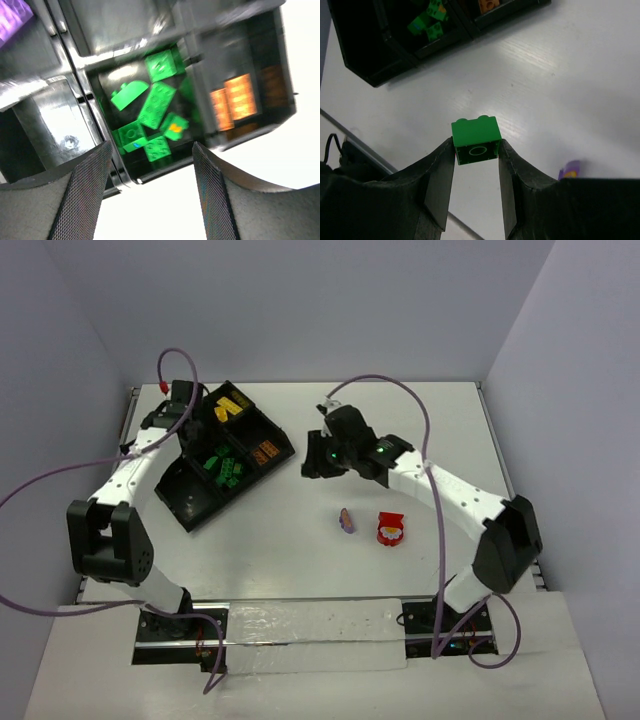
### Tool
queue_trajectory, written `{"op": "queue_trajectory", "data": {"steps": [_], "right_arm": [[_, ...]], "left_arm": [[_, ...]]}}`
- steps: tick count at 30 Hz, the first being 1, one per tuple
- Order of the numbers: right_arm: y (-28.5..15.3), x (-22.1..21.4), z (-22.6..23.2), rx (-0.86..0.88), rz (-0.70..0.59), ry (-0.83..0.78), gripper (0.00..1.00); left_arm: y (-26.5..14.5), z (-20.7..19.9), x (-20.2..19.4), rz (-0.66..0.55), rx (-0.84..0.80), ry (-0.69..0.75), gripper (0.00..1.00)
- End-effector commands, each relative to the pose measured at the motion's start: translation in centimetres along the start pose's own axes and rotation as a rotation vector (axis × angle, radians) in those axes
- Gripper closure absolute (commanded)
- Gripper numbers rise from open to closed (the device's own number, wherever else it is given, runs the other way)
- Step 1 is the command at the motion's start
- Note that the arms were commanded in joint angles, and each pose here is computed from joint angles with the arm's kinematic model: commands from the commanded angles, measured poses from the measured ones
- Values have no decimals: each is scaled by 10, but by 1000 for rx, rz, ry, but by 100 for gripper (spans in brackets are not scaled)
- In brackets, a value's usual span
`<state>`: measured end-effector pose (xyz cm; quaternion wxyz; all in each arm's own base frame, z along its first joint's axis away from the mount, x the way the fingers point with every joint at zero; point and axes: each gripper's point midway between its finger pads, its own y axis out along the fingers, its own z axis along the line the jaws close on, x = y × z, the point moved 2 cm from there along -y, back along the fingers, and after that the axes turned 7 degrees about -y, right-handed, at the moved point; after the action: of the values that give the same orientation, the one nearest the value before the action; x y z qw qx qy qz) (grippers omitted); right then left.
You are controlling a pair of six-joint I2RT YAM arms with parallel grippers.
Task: Sort the legos into containers by color
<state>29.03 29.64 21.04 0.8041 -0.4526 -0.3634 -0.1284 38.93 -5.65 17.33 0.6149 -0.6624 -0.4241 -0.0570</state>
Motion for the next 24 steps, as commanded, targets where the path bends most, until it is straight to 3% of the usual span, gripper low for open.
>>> {"op": "queue_trajectory", "data": {"steps": [1,5,15,21,24], "right_arm": [[24,43,32,28,-85,-82,100],[64,64,57,47,-93,-101,100],[135,80,104,142,-131,-87,100],[166,87,128,188,-149,-76,91],[182,88,134,196,-155,-58,80]], "left_arm": [[-80,-14,49,-153,-117,-38,27],[-115,-17,52,-168,-199,-81,27],[-151,-12,35,-149,-292,-141,26],[-156,-11,31,-147,-315,-132,26],[-153,-9,27,-135,-304,-124,26]]}}
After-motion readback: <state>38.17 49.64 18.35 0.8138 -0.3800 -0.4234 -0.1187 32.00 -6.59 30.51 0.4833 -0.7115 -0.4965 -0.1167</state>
